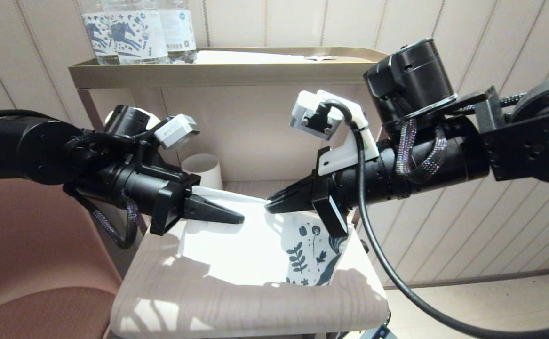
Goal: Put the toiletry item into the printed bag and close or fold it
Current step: Close the strorage bag and place it on the desk
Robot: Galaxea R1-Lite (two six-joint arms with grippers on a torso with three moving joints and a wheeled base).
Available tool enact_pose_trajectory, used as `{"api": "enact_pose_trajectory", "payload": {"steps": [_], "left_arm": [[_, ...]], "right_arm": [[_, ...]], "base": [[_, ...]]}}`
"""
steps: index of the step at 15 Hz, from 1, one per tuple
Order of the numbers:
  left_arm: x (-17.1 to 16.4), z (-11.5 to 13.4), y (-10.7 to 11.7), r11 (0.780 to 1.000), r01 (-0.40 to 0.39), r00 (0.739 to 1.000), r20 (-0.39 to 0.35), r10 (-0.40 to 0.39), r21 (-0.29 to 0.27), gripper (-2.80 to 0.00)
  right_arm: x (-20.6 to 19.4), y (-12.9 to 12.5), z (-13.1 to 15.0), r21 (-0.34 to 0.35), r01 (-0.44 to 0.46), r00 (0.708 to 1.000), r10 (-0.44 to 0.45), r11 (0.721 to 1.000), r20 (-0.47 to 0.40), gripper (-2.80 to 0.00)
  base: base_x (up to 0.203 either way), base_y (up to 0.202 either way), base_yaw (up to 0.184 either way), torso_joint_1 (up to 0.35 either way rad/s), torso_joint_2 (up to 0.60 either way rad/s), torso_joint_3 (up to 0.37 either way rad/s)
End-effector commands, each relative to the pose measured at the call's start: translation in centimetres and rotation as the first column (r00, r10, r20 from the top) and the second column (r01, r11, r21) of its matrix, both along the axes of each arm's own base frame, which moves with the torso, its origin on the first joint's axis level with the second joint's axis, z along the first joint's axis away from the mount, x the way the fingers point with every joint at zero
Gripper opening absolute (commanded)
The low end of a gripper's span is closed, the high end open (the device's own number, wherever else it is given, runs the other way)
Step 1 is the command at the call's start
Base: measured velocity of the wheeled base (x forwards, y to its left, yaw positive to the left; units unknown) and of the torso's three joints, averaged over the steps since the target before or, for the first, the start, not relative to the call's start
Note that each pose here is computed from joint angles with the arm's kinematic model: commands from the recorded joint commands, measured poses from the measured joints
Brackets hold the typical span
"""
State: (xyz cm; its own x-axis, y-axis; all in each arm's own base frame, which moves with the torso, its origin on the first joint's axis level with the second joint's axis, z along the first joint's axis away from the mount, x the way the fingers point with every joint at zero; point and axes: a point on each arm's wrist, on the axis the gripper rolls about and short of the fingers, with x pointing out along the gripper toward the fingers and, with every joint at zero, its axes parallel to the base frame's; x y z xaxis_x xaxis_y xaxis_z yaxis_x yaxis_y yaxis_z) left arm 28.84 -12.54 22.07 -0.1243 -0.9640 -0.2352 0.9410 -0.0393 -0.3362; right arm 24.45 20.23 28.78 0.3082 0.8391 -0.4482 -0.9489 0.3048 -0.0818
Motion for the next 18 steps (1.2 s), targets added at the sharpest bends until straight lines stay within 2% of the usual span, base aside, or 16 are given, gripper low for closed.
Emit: {"api": "enact_pose_trajectory", "payload": {"steps": [1,7,12,18], "left_arm": [[-0.1,0.5,0.3,1.000,-0.001,1.000,0.011,0.001,-0.011,-2.80],[-0.3,1.2,0.9,1.000,-0.012,0.999,0.029,0.013,-0.027,-2.80],[-0.4,1.6,1.3,0.999,-0.021,0.999,0.041,0.022,-0.032,-2.80],[-0.5,1.9,1.6,0.999,-0.023,0.999,0.046,0.025,-0.041,-2.80]], "right_arm": [[-0.4,-0.8,0.3,0.004,0.009,1.000,-0.009,1.000,0.003,-2.80],[-0.6,-1.8,-0.3,-0.006,0.022,1.000,-0.022,1.000,-0.022,-2.80],[-0.7,-2.8,-0.8,0.016,0.045,0.999,-0.045,0.999,0.000,-2.80],[-1.5,-5.1,-1.2,0.009,0.096,0.995,-0.095,0.995,-0.012,-2.80]], "base": [[0.000,0.000,0.000,0.000,0.00,0.000],[0.000,0.000,0.000,0.000,0.00,0.000],[0.000,0.000,0.000,0.000,0.00,0.000],[0.000,0.000,0.000,0.000,0.00,0.000]]}}
